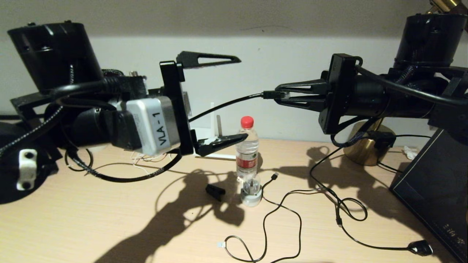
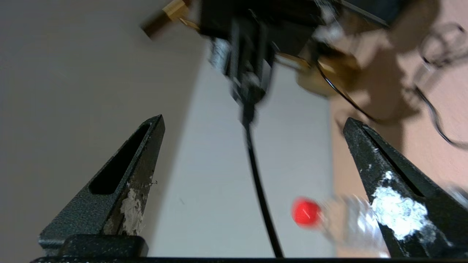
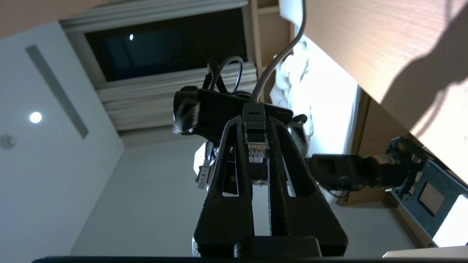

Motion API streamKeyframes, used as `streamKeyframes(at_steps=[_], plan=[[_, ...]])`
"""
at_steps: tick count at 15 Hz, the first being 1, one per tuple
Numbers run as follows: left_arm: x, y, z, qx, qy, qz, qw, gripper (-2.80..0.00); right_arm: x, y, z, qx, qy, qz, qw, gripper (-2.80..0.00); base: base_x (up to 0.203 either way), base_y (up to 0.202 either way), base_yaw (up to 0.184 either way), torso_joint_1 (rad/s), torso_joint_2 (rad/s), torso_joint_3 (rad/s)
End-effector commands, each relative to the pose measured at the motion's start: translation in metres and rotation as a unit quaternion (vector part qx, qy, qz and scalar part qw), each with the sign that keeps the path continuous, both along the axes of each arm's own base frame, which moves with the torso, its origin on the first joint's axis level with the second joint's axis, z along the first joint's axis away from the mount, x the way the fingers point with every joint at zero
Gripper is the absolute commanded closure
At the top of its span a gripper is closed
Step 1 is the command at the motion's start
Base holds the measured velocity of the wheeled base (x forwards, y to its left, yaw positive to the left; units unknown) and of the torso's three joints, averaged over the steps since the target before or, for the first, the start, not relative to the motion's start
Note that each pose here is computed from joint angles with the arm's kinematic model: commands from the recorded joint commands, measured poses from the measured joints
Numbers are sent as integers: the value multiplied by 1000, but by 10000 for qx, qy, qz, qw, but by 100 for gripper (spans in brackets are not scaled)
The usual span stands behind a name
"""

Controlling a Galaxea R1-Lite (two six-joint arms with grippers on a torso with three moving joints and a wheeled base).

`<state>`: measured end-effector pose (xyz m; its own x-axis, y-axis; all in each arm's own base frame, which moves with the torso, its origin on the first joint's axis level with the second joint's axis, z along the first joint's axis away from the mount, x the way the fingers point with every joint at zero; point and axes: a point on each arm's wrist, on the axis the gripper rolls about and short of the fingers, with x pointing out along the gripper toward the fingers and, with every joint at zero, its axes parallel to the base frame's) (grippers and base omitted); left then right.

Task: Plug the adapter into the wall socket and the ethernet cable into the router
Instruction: Hand it to the other hand

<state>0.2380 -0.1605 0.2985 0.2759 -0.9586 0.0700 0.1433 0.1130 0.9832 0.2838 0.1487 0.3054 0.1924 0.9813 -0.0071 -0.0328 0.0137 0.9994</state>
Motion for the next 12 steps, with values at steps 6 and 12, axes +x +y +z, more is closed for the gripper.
streamKeyframes(at_steps=[6, 12], plan=[[7, -23, 4, -176, -372, -642, 9971, -280, -5, 11, 17, 220, 248, 502, 9982, 0, 0, 0, 0, 0, 0, 0], [10, -24, 5, -270, -515, -627, 9963, -280, -21, 4, 24, 238, 332, 806, 9959, 0, 0, 0, 0, 0, 0, 0]])
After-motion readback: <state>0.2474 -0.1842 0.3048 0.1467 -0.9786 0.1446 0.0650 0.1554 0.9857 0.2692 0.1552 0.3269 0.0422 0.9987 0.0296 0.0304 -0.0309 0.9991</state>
